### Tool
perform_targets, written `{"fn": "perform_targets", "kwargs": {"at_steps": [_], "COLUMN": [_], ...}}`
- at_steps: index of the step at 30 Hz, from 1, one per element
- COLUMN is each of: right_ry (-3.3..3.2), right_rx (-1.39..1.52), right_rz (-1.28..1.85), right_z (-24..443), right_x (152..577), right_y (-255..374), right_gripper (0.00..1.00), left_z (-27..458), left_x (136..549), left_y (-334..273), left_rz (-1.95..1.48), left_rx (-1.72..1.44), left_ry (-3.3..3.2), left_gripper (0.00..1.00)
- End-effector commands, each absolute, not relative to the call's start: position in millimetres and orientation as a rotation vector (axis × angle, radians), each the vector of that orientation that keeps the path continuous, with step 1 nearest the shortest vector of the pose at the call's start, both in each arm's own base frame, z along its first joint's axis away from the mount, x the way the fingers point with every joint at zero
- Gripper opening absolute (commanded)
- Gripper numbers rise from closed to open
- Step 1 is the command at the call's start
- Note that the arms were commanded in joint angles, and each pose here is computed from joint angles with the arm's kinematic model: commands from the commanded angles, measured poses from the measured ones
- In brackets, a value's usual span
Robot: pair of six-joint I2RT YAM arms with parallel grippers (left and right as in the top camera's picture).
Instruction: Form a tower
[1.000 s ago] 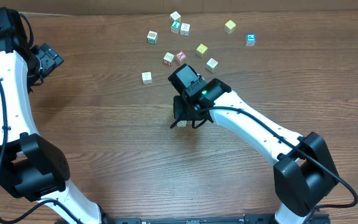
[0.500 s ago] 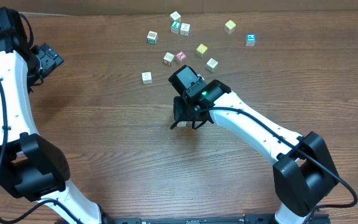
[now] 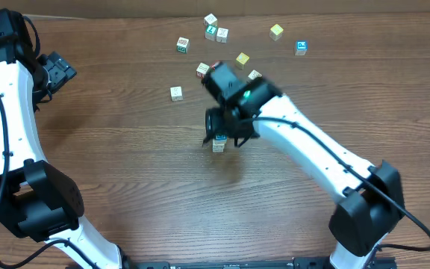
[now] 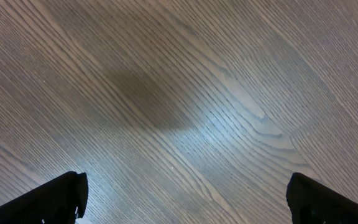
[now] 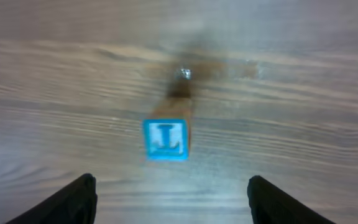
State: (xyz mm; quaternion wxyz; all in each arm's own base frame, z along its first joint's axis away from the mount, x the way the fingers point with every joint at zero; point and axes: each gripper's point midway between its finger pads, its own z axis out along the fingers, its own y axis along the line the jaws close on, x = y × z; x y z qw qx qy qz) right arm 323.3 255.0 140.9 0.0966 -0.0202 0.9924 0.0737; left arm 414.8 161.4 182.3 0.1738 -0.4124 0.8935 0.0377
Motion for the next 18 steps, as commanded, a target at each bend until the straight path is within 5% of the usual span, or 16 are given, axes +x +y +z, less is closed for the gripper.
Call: {"fn": "perform_targets", "kwargs": {"at_steps": [1, 18], "right_ry": [2.855, 3.105], "right_rx": [-0.045, -0.078], "right_rz": [0.276, 0.038], "right_z": [188, 89], "right_x": [338, 319], "right_y": [255, 269], "right_gripper": [0.75, 0.72], "left_z": [184, 184], "left_x": [415, 415], "left_y": [160, 160], "left_rz": [0.114, 0.114], "left_rx": [-1.156, -1.156], "left_ry": [2.534, 2.534], "left_gripper": [0.99, 1.00]}}
